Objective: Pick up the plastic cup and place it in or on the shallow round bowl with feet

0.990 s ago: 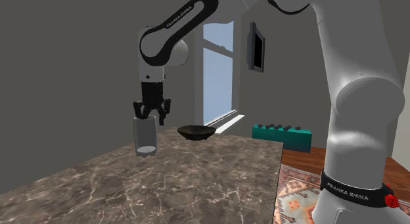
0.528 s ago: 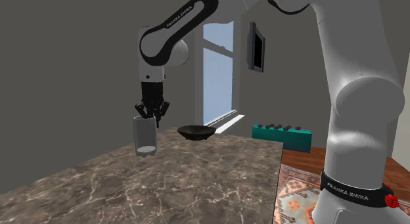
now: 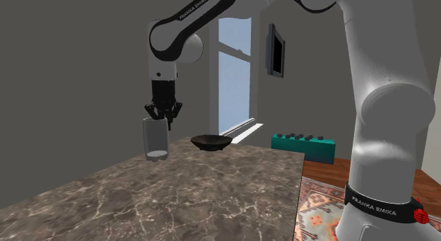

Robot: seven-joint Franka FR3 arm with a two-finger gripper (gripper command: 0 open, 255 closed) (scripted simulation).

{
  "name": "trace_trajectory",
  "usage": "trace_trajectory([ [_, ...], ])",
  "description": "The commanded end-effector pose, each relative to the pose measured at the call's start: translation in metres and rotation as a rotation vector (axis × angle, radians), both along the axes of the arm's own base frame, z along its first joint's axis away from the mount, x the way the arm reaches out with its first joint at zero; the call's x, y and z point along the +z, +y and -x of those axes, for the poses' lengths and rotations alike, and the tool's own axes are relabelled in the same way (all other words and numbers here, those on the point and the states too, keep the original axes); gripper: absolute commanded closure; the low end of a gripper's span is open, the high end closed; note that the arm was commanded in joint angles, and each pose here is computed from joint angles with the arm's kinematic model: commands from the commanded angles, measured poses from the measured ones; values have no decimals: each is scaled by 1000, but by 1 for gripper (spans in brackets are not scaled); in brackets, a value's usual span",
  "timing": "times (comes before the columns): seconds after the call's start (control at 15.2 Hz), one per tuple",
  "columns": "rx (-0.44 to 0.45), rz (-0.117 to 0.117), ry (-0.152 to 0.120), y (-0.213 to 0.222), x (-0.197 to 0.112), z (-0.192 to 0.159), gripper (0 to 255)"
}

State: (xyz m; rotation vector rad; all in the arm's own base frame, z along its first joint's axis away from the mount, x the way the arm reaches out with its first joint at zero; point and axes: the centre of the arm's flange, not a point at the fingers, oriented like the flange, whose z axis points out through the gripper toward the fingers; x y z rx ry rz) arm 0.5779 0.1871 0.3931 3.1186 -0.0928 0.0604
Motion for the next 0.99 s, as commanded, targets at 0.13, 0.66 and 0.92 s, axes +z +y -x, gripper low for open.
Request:
trace_trajectory([
  [0.13, 0, 0, 0, 0, 21, 0, 255],
  [0.66, 0, 0, 0, 0, 63, 0, 255],
  [0.92, 0, 0, 0, 0, 85, 0, 255],
])
